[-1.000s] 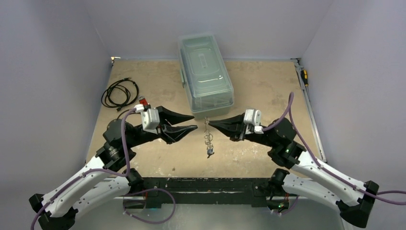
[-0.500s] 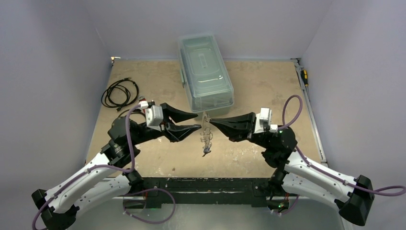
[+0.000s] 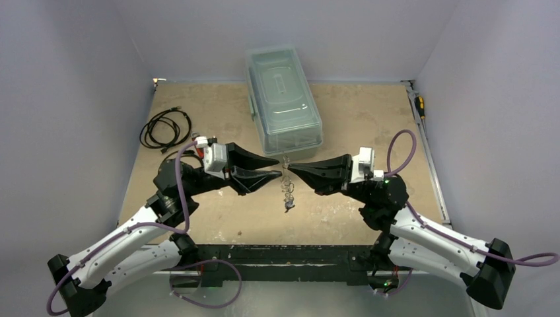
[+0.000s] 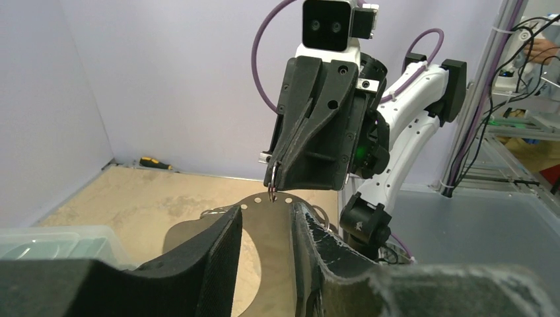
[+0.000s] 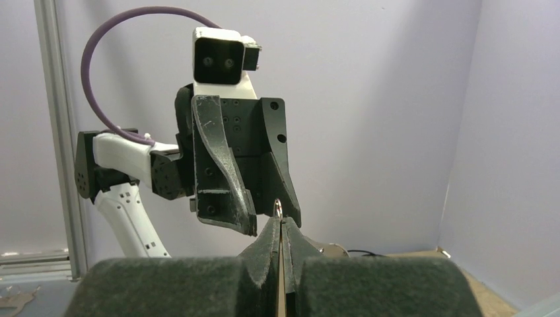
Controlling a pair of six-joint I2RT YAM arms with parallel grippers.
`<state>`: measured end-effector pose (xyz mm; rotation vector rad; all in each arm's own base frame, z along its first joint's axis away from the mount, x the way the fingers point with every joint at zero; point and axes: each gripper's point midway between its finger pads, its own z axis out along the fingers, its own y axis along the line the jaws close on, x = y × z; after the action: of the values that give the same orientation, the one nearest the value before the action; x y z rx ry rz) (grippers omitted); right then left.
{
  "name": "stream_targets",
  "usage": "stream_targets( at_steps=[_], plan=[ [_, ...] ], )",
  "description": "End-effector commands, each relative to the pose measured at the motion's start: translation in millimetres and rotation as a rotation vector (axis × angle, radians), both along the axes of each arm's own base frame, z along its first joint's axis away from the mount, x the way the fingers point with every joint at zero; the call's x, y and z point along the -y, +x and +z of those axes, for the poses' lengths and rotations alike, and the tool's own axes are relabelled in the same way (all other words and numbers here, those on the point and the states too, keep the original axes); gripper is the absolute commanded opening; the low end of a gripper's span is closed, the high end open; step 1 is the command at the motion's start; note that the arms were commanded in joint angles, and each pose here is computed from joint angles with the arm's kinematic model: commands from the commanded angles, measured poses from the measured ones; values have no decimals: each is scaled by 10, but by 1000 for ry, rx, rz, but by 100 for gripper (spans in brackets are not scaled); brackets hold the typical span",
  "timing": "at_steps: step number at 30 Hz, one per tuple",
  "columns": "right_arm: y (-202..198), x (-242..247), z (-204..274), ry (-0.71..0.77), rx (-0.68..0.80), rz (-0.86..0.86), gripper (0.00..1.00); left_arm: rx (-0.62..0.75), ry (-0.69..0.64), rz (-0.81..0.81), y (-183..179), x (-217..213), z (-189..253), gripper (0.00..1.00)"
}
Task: Put the keys on the keyring
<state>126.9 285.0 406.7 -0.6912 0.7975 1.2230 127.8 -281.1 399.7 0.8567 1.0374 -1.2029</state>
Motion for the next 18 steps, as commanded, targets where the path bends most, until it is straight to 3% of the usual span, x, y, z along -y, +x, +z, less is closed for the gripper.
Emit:
stream_targets(
  at_steps=[1,18],
  plan=[
    [-97,57,222,69,47,27,0,9,-38,-46,-61,26,67,29],
    [-136,16,186,59,53,61,0,4,-35,-52,-24,77,54,19]
  ],
)
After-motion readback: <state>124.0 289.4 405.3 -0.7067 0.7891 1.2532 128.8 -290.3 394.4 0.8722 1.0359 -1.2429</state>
